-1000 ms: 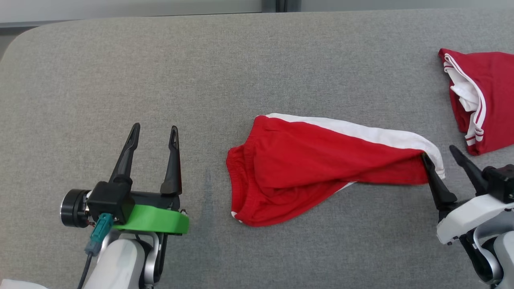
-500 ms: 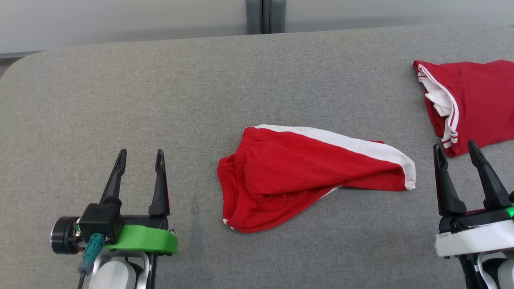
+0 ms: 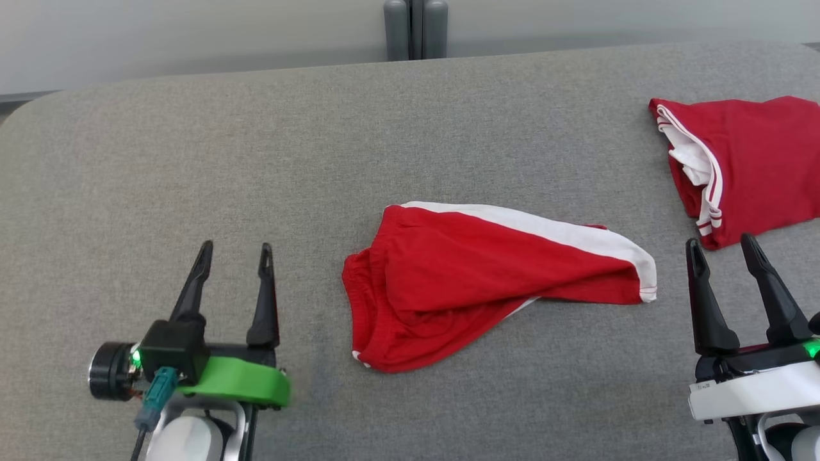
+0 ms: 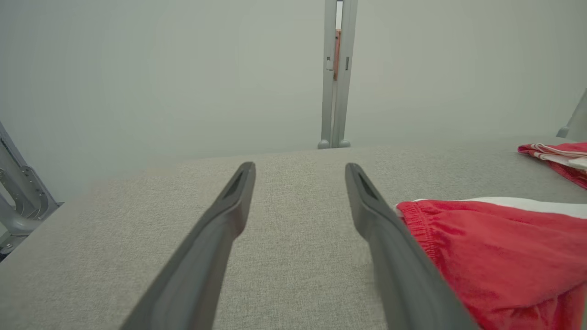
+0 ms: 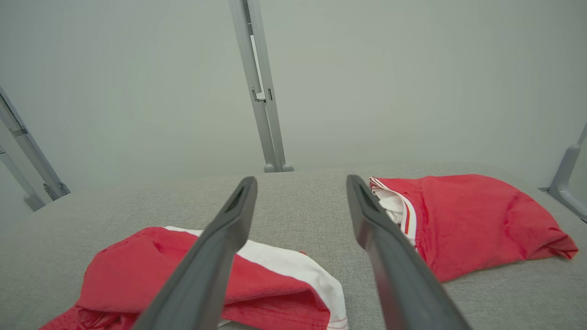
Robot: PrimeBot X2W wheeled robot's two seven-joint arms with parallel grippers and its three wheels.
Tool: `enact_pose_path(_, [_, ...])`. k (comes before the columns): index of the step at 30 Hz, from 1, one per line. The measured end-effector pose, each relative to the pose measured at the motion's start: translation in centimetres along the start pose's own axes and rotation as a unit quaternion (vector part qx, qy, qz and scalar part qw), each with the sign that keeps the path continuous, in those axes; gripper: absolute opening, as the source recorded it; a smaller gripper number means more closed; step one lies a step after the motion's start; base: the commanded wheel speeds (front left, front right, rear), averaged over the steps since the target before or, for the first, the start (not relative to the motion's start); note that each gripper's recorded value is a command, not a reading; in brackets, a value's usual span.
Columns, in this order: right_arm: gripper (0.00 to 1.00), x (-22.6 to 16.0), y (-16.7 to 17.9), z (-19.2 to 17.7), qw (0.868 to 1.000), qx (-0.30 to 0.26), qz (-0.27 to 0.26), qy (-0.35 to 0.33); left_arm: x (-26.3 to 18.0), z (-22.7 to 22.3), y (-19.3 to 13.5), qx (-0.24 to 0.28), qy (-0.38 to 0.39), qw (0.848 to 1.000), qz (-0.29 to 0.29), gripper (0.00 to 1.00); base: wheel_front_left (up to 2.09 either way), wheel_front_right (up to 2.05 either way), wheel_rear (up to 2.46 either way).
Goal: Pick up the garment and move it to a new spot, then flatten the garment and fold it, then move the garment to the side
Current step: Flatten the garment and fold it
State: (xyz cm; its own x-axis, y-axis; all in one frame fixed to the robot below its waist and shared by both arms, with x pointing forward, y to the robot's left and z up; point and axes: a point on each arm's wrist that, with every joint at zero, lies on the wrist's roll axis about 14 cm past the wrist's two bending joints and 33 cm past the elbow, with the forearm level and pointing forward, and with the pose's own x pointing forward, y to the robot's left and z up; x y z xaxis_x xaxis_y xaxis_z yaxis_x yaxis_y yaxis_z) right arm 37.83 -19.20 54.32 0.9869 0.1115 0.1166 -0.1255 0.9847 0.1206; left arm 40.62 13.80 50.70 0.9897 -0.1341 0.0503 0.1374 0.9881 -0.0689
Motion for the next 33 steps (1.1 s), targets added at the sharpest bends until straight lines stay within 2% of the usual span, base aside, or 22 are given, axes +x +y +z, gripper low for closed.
enact_pose_path(4, [1.0,0.4,0.1,-0.7,1.0,0.003,0.002,0.011,2.4,1.1,-3.1,-0.007,-0.002,0.998,-0.057,1.0,0.0,0.0,0.0])
enact_pose_path(7, [1.0,1.0,0.4,-1.1,1.0,0.008,0.007,0.014,3.7,-0.5,-6.3,-0.011,0.051,0.993,-0.11,1.0,0.0,0.0,0.0])
enact_pose_path(12, [1.0,1.1,0.1,-2.0,1.0,0.013,0.002,0.026,4.5,-4.4,-10.7,-0.01,0.15,0.971,-0.184,1.0,0.0,0.0,0.0])
enact_pose_path(17, [1.0,0.5,-1.1,-2.8,0.999,0.016,-0.018,0.037,3.4,-8.9,-12.0,-0.012,0.244,0.948,-0.205,1.0,0.0,0.0,0.0])
enact_pose_path(18, [1.0,0.4,-1.3,-3.0,0.999,0.015,-0.021,0.04,3.3,-9.6,-12.0,-0.01,0.256,0.944,-0.206,0.87,0.0,0.0,0.0])
enact_pose_path(19, [1.0,0.3,-1.5,-3.1,0.999,0.015,-0.023,0.041,3.3,-9.9,-12.1,-0.011,0.261,0.943,-0.207,0.34,0.0,0.0,0.0])
enact_pose_path(20, [1.0,0.3,-1.6,-3.2,0.999,0.016,-0.025,0.042,3.3,-10.0,-12.1,-0.012,0.262,0.942,-0.208,0.0,0.0,0.0,0.0])
enact_pose_path(25, [1.0,0.6,-1.7,-3.2,0.999,0.018,-0.027,0.04,3.0,-9.7,-11.9,-0.012,0.254,0.944,-0.209,0.0,0.0,0.0,0.0])
enact_pose_path(33, [1.0,1.4,-0.9,-3.0,0.999,0.021,-0.01,0.033,-1.1,-10.3,-9.8,-0.026,0.27,0.947,-0.17,0.0,0.0,0.0,0.0])
